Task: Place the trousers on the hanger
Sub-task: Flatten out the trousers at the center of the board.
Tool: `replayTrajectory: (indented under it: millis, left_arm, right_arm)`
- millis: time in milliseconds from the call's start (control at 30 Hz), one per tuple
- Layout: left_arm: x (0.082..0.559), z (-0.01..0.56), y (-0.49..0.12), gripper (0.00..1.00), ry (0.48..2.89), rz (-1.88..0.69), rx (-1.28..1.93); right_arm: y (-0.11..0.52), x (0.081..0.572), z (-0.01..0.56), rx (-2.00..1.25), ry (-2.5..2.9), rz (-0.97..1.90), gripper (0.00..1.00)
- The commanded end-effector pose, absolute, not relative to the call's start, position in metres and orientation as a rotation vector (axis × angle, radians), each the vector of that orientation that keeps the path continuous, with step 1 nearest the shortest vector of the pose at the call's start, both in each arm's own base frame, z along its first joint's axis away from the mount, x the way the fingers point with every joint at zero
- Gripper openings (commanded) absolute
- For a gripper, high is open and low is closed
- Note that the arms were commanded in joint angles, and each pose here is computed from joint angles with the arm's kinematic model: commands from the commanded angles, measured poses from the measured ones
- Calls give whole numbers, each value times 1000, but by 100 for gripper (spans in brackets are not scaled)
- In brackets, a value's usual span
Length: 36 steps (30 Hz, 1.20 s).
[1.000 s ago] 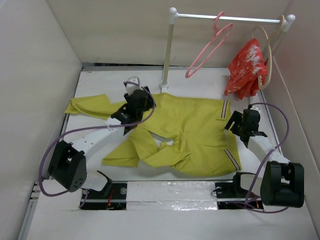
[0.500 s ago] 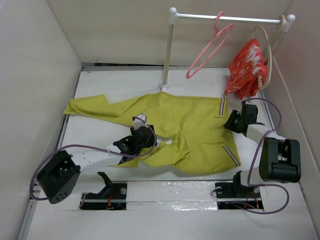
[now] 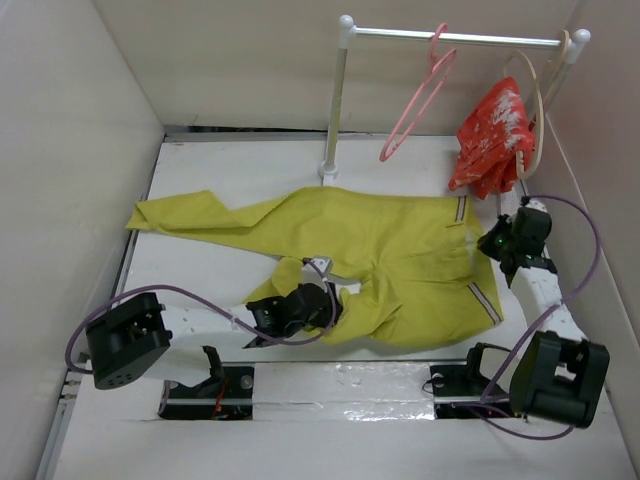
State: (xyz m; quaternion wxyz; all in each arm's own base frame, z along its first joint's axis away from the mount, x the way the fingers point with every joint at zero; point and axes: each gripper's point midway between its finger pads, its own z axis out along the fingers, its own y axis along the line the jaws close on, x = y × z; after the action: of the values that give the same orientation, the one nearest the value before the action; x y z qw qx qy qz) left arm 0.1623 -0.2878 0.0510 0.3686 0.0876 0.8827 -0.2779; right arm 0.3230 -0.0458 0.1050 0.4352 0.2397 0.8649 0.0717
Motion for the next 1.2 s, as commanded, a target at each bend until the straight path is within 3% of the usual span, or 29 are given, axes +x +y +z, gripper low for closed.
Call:
replayTrajectory:
  millis: [0, 33, 100, 133, 200, 233, 333, 400, 467, 500, 533, 600, 633, 733, 867, 1000, 1167]
  left_arm:
    - [160, 94, -332, 34, 2179, -883, 230]
    - [162, 102, -336, 55, 2169, -883, 233]
    - [165, 122, -334, 71, 2122, -901, 219]
    - [166, 132, -333, 80, 2109, -901, 222]
    - [186, 155, -318, 82, 2062, -883, 159]
    - [194, 163, -308, 84, 2056, -858, 128]
    - [237, 191, -257, 82, 1963, -799, -75]
    - [270, 203, -202, 81, 1893, -703, -273]
    - [288, 213, -164, 79, 1833, -661, -391]
    - [297, 214, -145, 77, 1809, -635, -451]
    - [315, 218, -104, 76, 1747, -576, -571]
    - [327, 218, -77, 72, 1721, -578, -661]
    - [338, 221, -43, 68, 1650, -567, -792]
    - [362, 220, -24, 61, 1641, -644, -854]
    - [404, 183, 37, 60, 1830, -337, -991]
    - [420, 168, 90, 66, 1872, -151, -1062]
    - [447, 133, 124, 70, 2028, -147, -1076]
  right_arm:
    - [-104, 312, 135, 766, 2011, -41, 0]
    - [-113, 307, 142, 799, 1986, -62, 2]
    - [-118, 307, 149, 826, 1944, -64, 7]
    - [-118, 310, 155, 820, 1918, -57, 17]
    - [-114, 315, 163, 800, 1892, -17, 34]
    - [-111, 316, 166, 788, 1890, 5, 50]
    - [-93, 320, 184, 699, 1881, 69, 73]
    - [-66, 318, 191, 598, 1872, 132, 76]
    - [-43, 313, 186, 503, 1876, 192, 70]
    - [-15, 313, 187, 409, 1884, 280, 61]
    - [2, 312, 192, 343, 1864, 334, 41]
    - [36, 307, 178, 228, 1905, 420, 18]
    - [69, 304, 173, 130, 1932, 488, 2]
    - [114, 300, 165, -42, 1941, 553, 0]
    - [174, 288, 151, -275, 2000, 583, 1]
    - [195, 281, 148, -351, 1987, 601, 2]
    - [221, 263, 145, -438, 1939, 673, 7]
